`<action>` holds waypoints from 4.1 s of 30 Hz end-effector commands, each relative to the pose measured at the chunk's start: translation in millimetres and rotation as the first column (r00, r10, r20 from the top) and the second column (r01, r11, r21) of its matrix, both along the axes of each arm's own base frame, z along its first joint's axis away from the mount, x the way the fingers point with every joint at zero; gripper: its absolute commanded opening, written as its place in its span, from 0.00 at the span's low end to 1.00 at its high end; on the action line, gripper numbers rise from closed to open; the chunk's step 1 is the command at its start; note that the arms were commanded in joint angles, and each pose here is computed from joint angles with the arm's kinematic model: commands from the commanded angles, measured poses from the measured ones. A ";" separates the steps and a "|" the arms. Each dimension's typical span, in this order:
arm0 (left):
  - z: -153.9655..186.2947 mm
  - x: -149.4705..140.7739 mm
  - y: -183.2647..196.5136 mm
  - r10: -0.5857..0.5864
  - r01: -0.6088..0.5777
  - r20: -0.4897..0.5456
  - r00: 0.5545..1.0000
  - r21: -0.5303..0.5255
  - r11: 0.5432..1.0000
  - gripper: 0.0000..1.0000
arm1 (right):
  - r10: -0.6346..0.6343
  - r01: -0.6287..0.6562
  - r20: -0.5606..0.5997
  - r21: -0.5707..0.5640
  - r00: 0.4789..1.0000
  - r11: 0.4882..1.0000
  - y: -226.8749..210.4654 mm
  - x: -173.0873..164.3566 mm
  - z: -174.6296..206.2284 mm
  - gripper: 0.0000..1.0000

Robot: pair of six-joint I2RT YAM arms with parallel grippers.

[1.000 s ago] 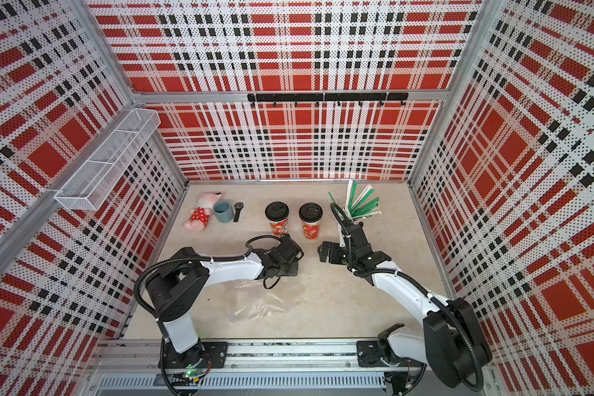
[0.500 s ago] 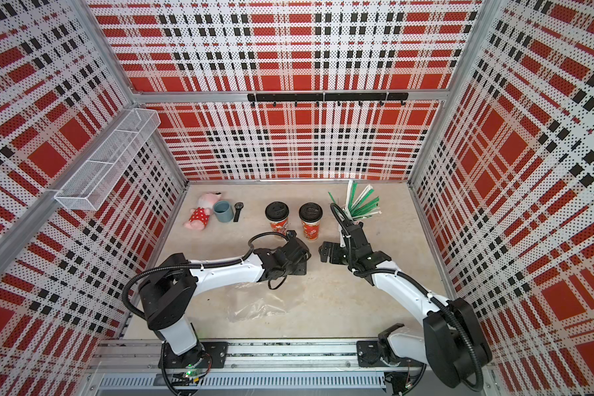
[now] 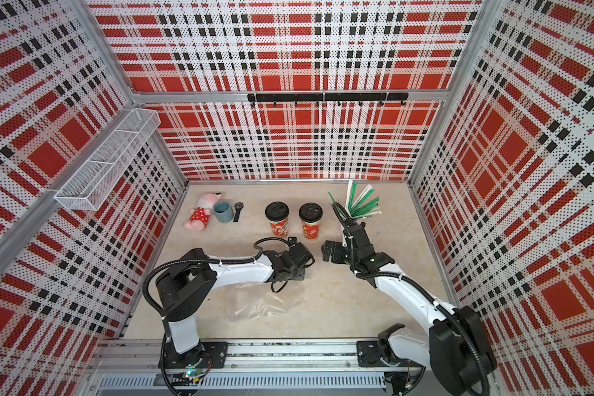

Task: Pack milk tea into plastic carrier bags
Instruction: Adjust the plastic carrier bag at the center of the board.

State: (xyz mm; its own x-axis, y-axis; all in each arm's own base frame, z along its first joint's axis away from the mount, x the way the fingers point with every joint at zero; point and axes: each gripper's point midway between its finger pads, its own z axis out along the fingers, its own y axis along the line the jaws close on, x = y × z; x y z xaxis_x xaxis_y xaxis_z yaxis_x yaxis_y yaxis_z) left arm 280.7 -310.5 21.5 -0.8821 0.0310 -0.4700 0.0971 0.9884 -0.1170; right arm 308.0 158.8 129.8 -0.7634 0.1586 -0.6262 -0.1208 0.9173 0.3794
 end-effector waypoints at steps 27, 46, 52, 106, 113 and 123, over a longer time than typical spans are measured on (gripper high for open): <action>148.6 9.7 -4.9 -0.023 0.117 0.280 0.960 -0.325 0.939 0.00 | 0.253 -0.245 0.013 0.305 0.967 0.920 72.7 -18.8 18.2 0.93; 201.0 10.1 3.5 0.006 0.209 0.395 0.918 -0.499 0.841 0.00 | 0.391 -0.384 0.075 0.427 0.917 0.819 121.7 -43.5 44.0 0.76; 218.5 7.2 4.7 0.014 0.260 0.433 0.901 -0.566 0.782 0.00 | 0.407 -0.400 0.079 0.430 0.910 0.810 129.7 -42.7 45.0 0.67; 255.1 -9.8 33.2 0.092 0.401 0.513 0.853 -0.759 0.513 0.00 | 0.442 -0.438 0.132 -0.064 0.887 0.897 116.1 -39.5 121.5 0.63; 247.7 -9.6 46.5 0.116 0.366 0.491 0.863 -0.768 0.526 0.00 | 0.385 -0.369 0.108 -0.142 0.916 0.918 101.2 -30.5 117.3 0.61; 235.0 -13.5 60.0 0.122 0.345 0.478 0.870 -0.767 0.541 0.00 | 0.383 -0.362 0.121 -0.167 0.916 0.917 101.7 -24.4 126.8 0.63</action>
